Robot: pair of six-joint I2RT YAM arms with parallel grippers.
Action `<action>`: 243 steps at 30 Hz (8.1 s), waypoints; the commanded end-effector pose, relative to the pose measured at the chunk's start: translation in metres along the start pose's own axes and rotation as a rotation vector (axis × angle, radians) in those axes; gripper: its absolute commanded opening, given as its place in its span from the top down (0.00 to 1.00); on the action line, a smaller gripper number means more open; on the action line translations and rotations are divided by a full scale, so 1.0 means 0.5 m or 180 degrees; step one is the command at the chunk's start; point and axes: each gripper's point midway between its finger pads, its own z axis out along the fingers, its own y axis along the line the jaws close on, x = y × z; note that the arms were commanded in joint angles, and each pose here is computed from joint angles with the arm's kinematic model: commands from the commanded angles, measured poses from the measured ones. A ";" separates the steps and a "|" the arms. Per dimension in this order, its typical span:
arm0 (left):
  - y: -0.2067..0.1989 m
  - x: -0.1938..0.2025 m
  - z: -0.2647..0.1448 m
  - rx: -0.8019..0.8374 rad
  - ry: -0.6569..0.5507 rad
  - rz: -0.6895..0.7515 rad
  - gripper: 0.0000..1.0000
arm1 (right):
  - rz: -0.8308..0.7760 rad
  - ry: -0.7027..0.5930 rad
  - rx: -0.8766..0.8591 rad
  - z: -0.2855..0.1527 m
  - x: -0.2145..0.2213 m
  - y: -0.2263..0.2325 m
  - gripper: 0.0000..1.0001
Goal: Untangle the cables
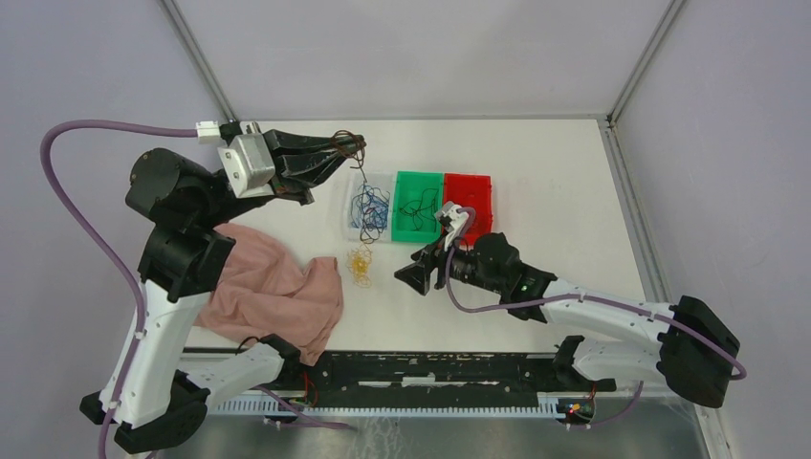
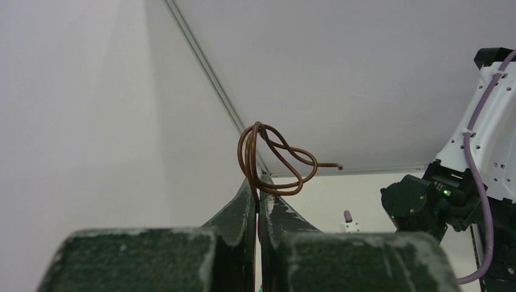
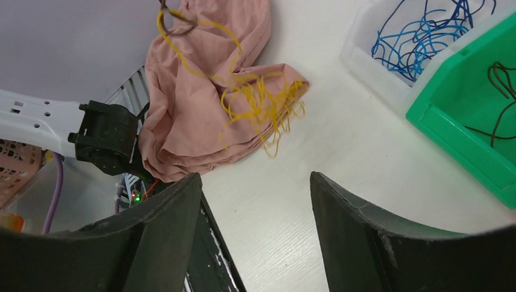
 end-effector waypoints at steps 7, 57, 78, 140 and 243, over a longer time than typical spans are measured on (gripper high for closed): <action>-0.006 -0.054 -0.013 -0.0007 -0.0138 0.0006 0.97 | -0.0091 -0.0337 -0.0121 0.051 -0.096 0.031 0.34; -0.003 -0.161 -0.049 -0.0073 -0.0352 0.0562 0.97 | 0.0122 -0.0209 0.0387 -0.102 -0.039 -0.017 0.31; -0.076 -0.031 -0.045 0.0277 -0.0137 -0.0333 0.97 | -0.0129 -0.1138 -0.0506 -0.003 -0.346 0.160 0.35; -0.035 0.356 0.194 0.0627 0.0634 -0.0761 0.97 | 0.0180 -0.0906 0.3333 -0.320 -0.192 -0.324 0.24; 0.380 0.715 -0.173 -0.1442 0.2449 -0.2538 0.01 | -0.0927 0.1420 0.1431 0.130 -0.098 -0.340 0.22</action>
